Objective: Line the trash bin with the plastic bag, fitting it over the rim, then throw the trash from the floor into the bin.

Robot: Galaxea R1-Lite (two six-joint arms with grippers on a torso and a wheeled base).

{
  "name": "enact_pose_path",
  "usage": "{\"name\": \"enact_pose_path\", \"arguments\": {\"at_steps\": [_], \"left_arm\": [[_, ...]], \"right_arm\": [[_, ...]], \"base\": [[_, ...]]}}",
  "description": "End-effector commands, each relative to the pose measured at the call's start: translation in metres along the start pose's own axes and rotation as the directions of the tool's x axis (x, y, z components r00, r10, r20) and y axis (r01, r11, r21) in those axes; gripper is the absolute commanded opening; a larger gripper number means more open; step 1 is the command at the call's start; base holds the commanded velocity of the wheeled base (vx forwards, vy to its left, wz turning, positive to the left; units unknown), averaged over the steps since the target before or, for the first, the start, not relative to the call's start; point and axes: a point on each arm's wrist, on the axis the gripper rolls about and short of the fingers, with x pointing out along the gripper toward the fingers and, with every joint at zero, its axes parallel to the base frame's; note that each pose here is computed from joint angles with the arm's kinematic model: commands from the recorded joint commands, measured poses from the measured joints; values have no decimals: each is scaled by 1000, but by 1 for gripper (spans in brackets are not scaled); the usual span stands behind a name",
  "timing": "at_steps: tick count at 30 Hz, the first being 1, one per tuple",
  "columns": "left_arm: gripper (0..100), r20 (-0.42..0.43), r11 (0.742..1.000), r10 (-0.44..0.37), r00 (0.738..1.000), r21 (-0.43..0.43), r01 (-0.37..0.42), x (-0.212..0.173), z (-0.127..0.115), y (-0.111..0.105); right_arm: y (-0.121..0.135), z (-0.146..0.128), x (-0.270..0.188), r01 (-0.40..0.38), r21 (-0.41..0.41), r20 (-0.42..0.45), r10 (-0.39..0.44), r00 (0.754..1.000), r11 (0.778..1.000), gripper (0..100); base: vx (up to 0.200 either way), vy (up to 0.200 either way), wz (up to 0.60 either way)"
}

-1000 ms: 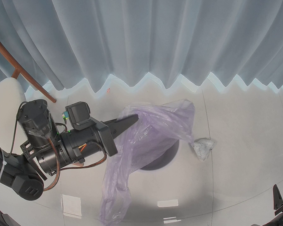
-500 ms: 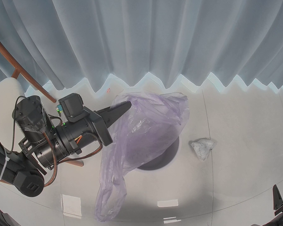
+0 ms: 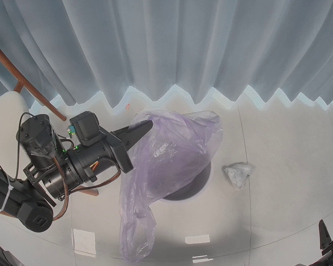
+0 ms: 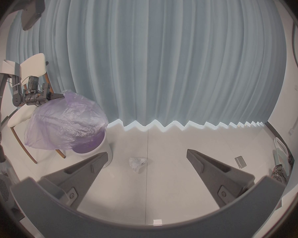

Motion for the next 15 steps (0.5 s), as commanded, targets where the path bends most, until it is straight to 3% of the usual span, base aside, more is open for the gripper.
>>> {"name": "enact_pose_path", "arguments": {"at_steps": [1, 9, 15], "left_arm": [[0, -1, 1000, 3, 1000, -1, -3, 0, -1, 0], [0, -9, 1000, -7, 1000, 18, 8, 2, -3, -3], [0, -35, 995, 5, 999, 102, -1, -4, -9, 0]], "right_arm": [[0, -5, 0, 0, -1, 0, 0, 1000, 1000, 100], [0, -5, 0, -2, -2, 0, 2, 1000, 1000, 100], [0, -5, 0, -3, -4, 0, 3, 1000, 1000, 100]], "base": [[0, 0, 0], [0, 0, 0], [0, 0, 0]]}}
